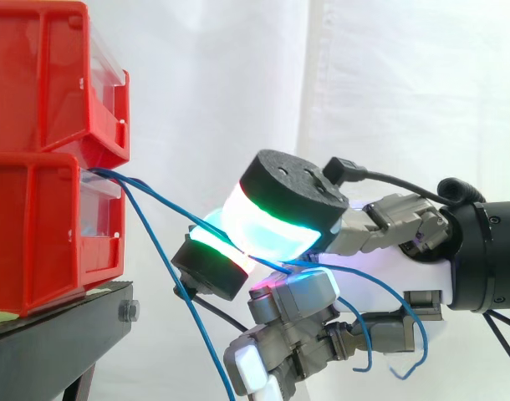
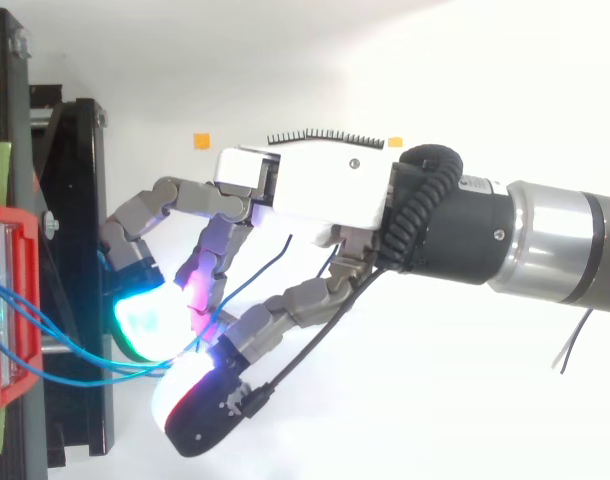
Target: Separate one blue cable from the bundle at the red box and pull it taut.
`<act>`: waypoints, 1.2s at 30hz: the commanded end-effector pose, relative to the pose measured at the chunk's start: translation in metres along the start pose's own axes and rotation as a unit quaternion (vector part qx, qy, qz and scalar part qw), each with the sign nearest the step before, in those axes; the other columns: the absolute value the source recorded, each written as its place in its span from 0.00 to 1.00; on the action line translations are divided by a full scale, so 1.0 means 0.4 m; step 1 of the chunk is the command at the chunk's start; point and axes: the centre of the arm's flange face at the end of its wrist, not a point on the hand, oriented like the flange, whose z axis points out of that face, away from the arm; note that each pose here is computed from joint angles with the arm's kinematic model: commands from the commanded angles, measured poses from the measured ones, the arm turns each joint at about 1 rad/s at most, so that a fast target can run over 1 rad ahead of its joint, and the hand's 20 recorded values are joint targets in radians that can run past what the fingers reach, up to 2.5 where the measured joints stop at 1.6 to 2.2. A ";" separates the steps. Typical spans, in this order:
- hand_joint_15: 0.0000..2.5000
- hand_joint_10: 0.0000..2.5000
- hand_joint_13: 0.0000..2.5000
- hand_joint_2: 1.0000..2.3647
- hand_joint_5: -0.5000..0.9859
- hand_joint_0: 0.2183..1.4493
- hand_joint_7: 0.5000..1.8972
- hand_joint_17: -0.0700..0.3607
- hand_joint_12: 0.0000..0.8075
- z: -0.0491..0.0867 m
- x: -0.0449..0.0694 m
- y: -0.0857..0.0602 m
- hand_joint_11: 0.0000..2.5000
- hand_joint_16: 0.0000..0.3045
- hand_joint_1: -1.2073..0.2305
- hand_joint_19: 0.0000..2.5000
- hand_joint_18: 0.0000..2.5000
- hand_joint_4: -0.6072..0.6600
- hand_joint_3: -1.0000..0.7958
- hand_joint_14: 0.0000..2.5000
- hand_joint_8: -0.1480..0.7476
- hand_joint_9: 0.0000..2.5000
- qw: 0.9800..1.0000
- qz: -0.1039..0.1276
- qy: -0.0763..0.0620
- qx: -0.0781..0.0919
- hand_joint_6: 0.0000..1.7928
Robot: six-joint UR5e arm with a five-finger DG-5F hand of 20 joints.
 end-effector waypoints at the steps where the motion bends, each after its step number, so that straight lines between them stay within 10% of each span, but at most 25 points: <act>1: 0.26 0.01 0.41 0.00 0.23 0.33 0.60 0.39 0.43 0.000 0.000 0.000 0.59 0.14 0.09 0.24 0.34 0.44 0.28 0.01 0.48 0.53 1.000 0.000 0.000 0.000 0.51; 26: 0.26 0.01 0.44 0.00 0.25 0.23 0.46 0.42 0.49 0.000 0.000 0.000 0.57 0.16 0.43 0.26 0.38 0.51 0.28 0.01 0.53 0.56 1.000 0.000 0.000 0.000 0.45; 36: 0.27 0.01 0.44 0.01 0.25 0.34 0.50 0.39 0.47 -0.001 0.006 0.001 0.58 0.14 0.35 0.28 0.37 0.46 0.33 0.01 0.49 0.56 1.000 0.000 0.002 0.000 0.44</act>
